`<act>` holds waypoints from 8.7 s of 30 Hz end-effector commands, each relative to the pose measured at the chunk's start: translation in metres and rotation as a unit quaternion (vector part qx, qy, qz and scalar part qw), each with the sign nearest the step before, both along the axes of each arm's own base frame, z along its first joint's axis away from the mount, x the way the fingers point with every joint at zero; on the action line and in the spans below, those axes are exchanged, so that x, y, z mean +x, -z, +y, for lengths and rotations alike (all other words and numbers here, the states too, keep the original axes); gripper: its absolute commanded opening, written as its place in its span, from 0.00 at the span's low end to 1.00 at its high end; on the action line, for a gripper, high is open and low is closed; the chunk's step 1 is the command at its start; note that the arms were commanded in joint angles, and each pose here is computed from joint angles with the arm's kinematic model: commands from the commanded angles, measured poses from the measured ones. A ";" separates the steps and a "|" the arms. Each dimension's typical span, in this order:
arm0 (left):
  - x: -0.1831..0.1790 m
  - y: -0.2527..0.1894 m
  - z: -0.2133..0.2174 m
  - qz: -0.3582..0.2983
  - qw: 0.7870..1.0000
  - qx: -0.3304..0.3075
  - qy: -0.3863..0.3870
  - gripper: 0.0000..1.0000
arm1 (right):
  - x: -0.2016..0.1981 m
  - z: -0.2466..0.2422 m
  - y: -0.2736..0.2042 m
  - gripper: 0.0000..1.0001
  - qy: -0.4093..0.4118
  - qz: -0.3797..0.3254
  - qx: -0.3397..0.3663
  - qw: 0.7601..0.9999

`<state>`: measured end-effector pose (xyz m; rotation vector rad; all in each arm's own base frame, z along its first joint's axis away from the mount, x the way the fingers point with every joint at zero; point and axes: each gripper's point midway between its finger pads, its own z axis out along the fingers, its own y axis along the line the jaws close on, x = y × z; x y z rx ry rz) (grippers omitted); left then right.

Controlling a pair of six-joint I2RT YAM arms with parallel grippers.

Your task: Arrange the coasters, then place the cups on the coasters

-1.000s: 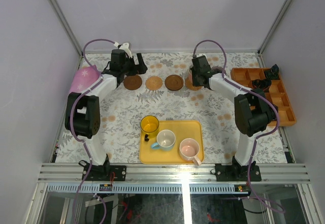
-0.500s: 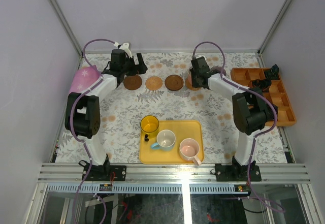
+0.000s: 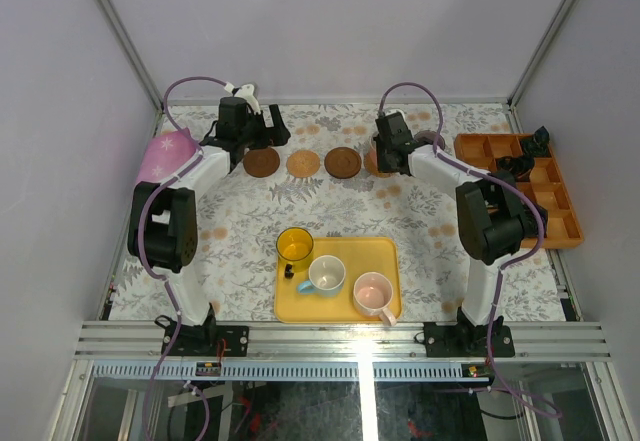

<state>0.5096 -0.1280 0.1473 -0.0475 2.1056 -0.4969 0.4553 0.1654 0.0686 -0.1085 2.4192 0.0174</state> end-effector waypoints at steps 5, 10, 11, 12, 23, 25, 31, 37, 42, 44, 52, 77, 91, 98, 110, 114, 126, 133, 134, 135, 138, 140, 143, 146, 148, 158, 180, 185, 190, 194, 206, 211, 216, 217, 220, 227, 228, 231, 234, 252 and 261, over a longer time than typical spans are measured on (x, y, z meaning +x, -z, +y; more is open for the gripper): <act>0.008 -0.011 0.000 -0.021 1.000 0.006 0.002 1.00 | 0.012 -0.005 -0.039 0.57 0.023 -0.054 0.012 0.998; 0.008 -0.011 0.001 -0.022 1.000 0.007 0.000 1.00 | 0.005 -0.002 -0.041 0.79 0.014 -0.050 0.018 0.998; 0.007 -0.012 0.001 -0.022 1.000 0.006 0.001 1.00 | 0.004 -0.001 -0.041 0.79 0.012 -0.050 0.019 0.998; 0.007 -0.011 0.001 -0.021 1.000 0.006 0.001 1.00 | 0.003 0.000 -0.044 0.79 0.011 -0.052 0.020 0.998; 0.001 -0.014 0.002 -0.021 1.000 0.007 0.001 1.00 | -0.018 0.003 -0.087 0.81 -0.017 -0.076 0.019 0.997; -0.001 -0.016 0.002 -0.021 1.000 0.008 0.002 1.00 | -0.026 0.004 -0.098 0.81 -0.033 -0.081 0.022 0.996; -0.006 -0.017 0.000 -0.021 1.000 0.004 0.007 1.00 | -0.064 0.022 -0.107 0.81 -0.130 -0.056 0.059 0.988; -0.014 -0.018 -0.003 -0.020 1.000 0.005 0.012 1.00 | -0.119 0.020 -0.091 0.81 -0.201 -0.015 0.068 0.977; -0.021 -0.018 -0.007 -0.017 1.000 0.008 0.021 1.00 | -0.174 0.008 -0.075 0.92 -0.239 0.024 0.069 0.968; -0.024 -0.019 -0.010 -0.018 0.999 0.008 0.026 1.00 | -0.198 0.006 -0.071 1.00 -0.252 0.036 0.080 0.964; -0.036 -0.016 -0.018 -0.014 0.999 0.010 0.044 1.00 | -0.262 0.020 -0.075 0.94 -0.313 0.024 0.113 0.943; -0.087 -0.028 -0.010 -0.025 0.998 0.030 0.045 1.00 | -0.303 0.053 -0.058 0.52 -0.248 0.133 0.129 0.951; -0.094 -0.029 -0.009 -0.028 0.998 0.027 0.047 1.00 | -0.319 0.034 -0.018 0.50 -0.209 0.169 0.059 0.962; -0.093 -0.026 -0.010 -0.023 0.998 0.028 0.048 1.00 | -0.310 0.034 -0.009 0.35 -0.190 0.161 0.044 0.968; -0.089 -0.019 -0.009 -0.014 0.998 0.034 0.044 1.00 | -0.259 0.033 -0.012 0.15 -0.143 0.082 -0.018 0.986; -0.086 -0.018 -0.009 -0.013 0.998 0.034 0.044 1.00 | -0.240 0.034 -0.021 0.10 -0.149 0.046 -0.046 0.987; -0.083 -0.015 -0.010 -0.011 0.999 0.030 0.042 1.00 | -0.217 0.050 -0.033 0.33 -0.232 -0.016 -0.074 0.970; -0.083 -0.015 -0.013 -0.010 0.999 0.024 0.046 1.00 | -0.206 0.047 -0.052 0.74 -0.197 -0.046 -0.069 0.977; -0.083 -0.016 -0.013 -0.010 0.999 0.024 0.047 1.00 | -0.206 0.047 -0.057 0.75 -0.188 -0.054 -0.060 0.979; -0.083 -0.015 -0.013 -0.010 0.999 0.024 0.047 1.00 | -0.206 0.046 -0.064 0.78 -0.177 -0.063 -0.047 0.981; -0.082 -0.016 -0.014 -0.010 0.998 0.025 0.050 1.00 | -0.211 0.046 -0.079 0.95 -0.159 -0.077 -0.008 0.984; -0.081 -0.016 -0.014 -0.011 0.998 0.024 0.050 1.00 | -0.219 0.049 -0.083 0.99 -0.168 -0.068 0.016 0.983; -0.081 -0.015 -0.015 -0.011 0.998 0.025 0.052 1.00 | -0.239 0.055 -0.081 0.99 -0.199 -0.044 0.053 0.978; -0.082 -0.015 -0.013 -0.011 0.998 0.026 0.050 1.00 | -0.259 0.056 -0.075 0.99 -0.223 -0.009 0.073 0.972; -0.083 -0.014 -0.013 -0.010 0.998 0.026 0.050 1.00 | -0.273 0.057 -0.071 0.99 -0.239 0.013 0.082 0.967; -0.087 -0.008 -0.012 -0.002 0.999 0.024 0.045 1.00 | -0.299 0.061 -0.057 0.99 -0.250 0.054 0.089 0.963; -0.083 -0.007 -0.010 0.001 0.998 0.035 0.046 1.00 | -0.306 0.034 -0.006 0.99 -0.157 0.114 -0.002 0.981; -0.082 -0.007 -0.011 0.003 0.998 0.034 0.047 1.00 | -0.311 0.018 -0.002 0.99 -0.117 0.125 -0.017 0.985; -0.080 -0.007 -0.013 0.003 0.998 0.031 0.048 1.00 | -0.313 0.015 -0.005 0.96 -0.110 0.122 -0.005 0.986; -0.081 -0.005 -0.013 0.004 0.998 0.029 0.048 1.00 | -0.313 0.029 -0.009 0.84 -0.146 0.118 0.015 0.982; -0.084 -0.004 -0.007 0.004 0.998 0.042 0.041 1.00 | -0.314 0.046 0.000 0.62 -0.199 0.136 0.010 0.970; -0.083 -0.004 -0.007 0.004 0.998 0.044 0.042 1.00 | -0.314 0.050 0.004 0.60 -0.202 0.141 0.013 0.969; -0.083 -0.004 -0.007 0.004 0.998 0.044 0.042 1.00 | -0.313 0.052 0.009 0.52 -0.204 0.144 0.009 0.968; -0.083 -0.003 -0.007 0.005 0.998 0.044 0.042 1.00 | -0.313 0.053 0.010 0.51 -0.205 0.145 0.009 0.968; -0.084 -0.005 -0.007 0.004 0.998 0.045 0.041 1.00 | -0.314 0.054 0.011 0.48 -0.206 0.147 0.012 0.967; -0.084 -0.004 -0.008 0.006 0.998 0.042 0.042 1.00 | -0.317 0.048 0.014 0.03 -0.201 0.151 0.007 0.968; -0.084 -0.003 -0.008 0.007 0.998 0.042 0.042 1.00 | -0.317 0.048 0.014 0.01 -0.201 0.151 0.008 0.968; -0.084 -0.003 -0.008 0.007 0.998 0.041 0.043 1.00 | -0.318 0.047 0.014 0.00 -0.202 0.153 0.007 0.967; -0.084 -0.002 -0.008 0.009 0.998 0.042 0.043 1.00 | -0.315 0.047 0.011 0.00 -0.200 0.146 0.006 0.969; -0.076 -0.013 -0.006 -0.006 0.998 0.045 0.033 1.00 | -0.237 0.052 -0.048 0.00 -0.156 0.010 -0.034 0.987; -0.071 -0.017 0.001 -0.013 0.998 0.055 0.013 1.00 | -0.144 0.063 -0.083 0.00 -0.119 -0.050 -0.020 0.991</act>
